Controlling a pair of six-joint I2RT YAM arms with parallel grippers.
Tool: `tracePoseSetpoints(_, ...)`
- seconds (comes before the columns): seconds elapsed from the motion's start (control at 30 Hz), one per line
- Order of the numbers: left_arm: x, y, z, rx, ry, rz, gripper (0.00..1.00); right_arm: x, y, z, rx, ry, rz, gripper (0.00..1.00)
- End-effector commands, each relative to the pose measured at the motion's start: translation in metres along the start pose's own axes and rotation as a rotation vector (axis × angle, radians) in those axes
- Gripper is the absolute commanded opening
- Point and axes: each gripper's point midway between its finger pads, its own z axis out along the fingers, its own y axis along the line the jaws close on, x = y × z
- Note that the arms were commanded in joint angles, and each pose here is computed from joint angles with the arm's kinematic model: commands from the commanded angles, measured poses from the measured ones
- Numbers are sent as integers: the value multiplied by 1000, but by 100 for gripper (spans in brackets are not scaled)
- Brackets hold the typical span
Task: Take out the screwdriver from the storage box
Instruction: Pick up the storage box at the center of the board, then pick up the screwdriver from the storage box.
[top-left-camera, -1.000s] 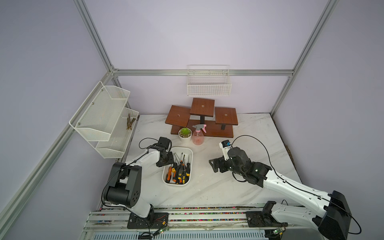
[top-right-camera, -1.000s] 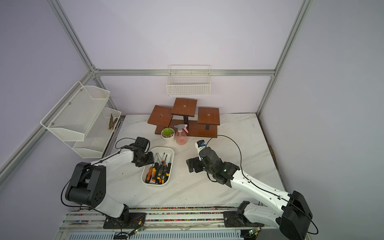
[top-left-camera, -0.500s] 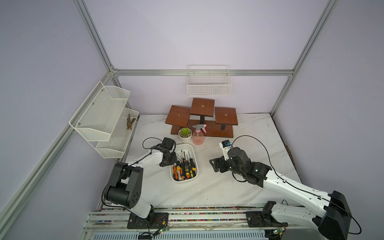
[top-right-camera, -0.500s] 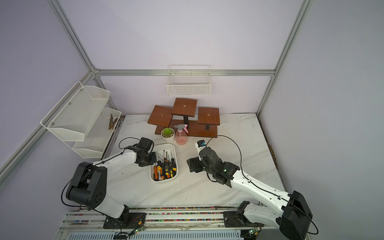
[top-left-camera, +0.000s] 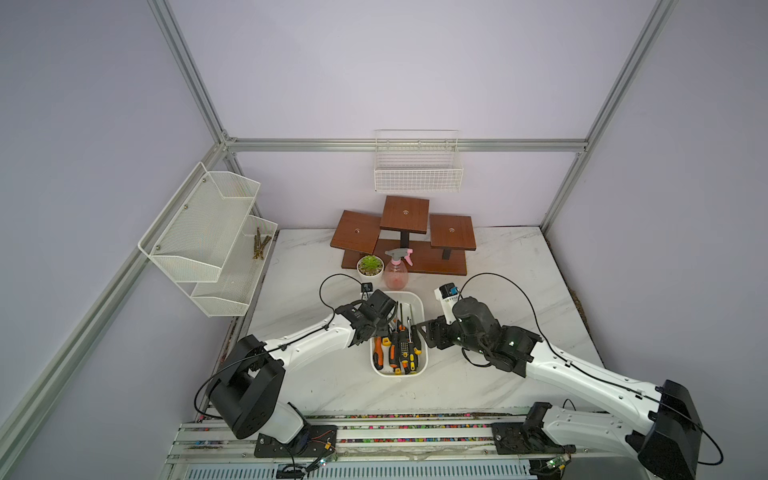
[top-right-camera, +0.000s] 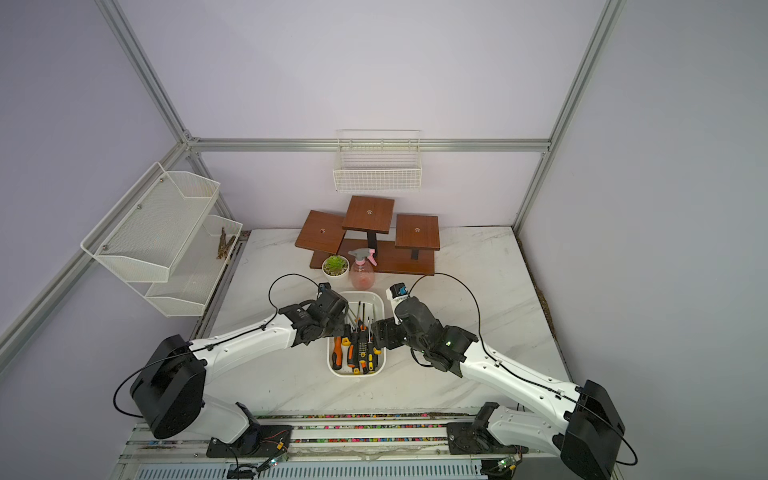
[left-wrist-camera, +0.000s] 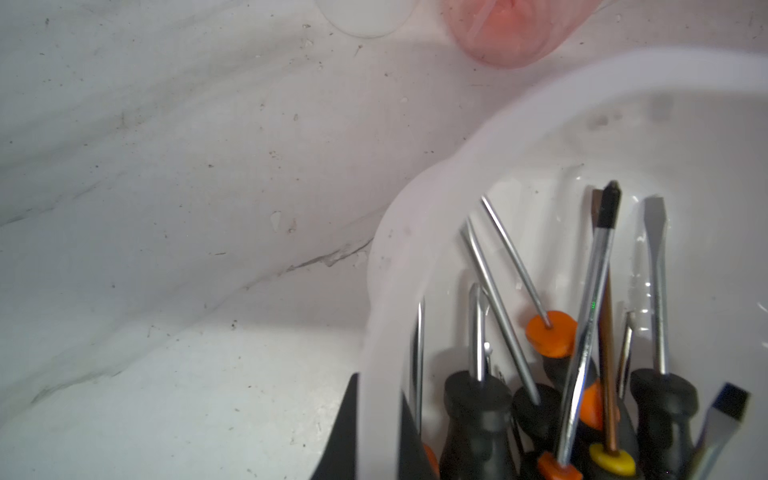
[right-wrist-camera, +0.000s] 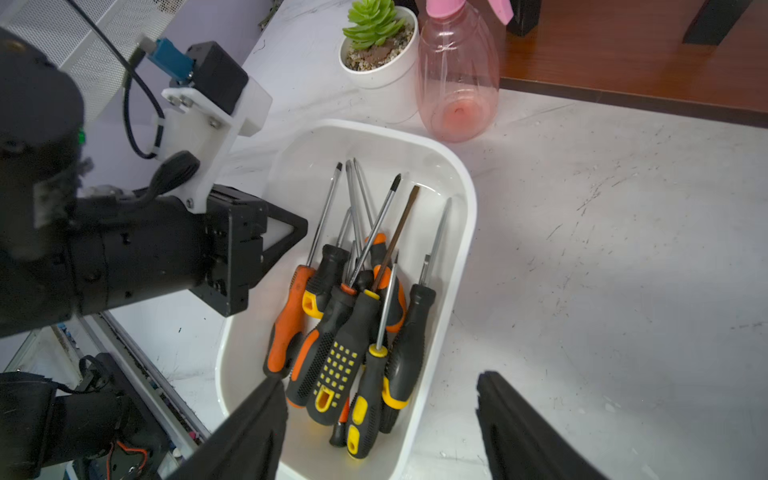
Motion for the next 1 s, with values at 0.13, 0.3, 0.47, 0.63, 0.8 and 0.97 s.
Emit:
tracePoseSetpoints(0.13,-49,-28,-19,53,-303,-263,0,14,12,6,-36,30,34,74)
tracePoseSetpoints(0.3,-52,-38,-31,69,-365,-281,0,29,18,17,-46,67,33,71)
tracePoseSetpoints(0.47,-47,-42,-29,68,-360,-274,0,48,5,35,14,122,12,63)
tracePoseSetpoints(0.63,-41,-38,-26,61,-356,-283,0,62,-5,47,64,168,-8,54)
tracePoseSetpoints(0.8,-40,-37,-28,60,-362,-281,0,71,-12,59,110,218,-18,49)
tracePoseSetpoints(0.97,-37,-37,-28,61,-359,-275,0,70,-12,70,126,225,-20,41)
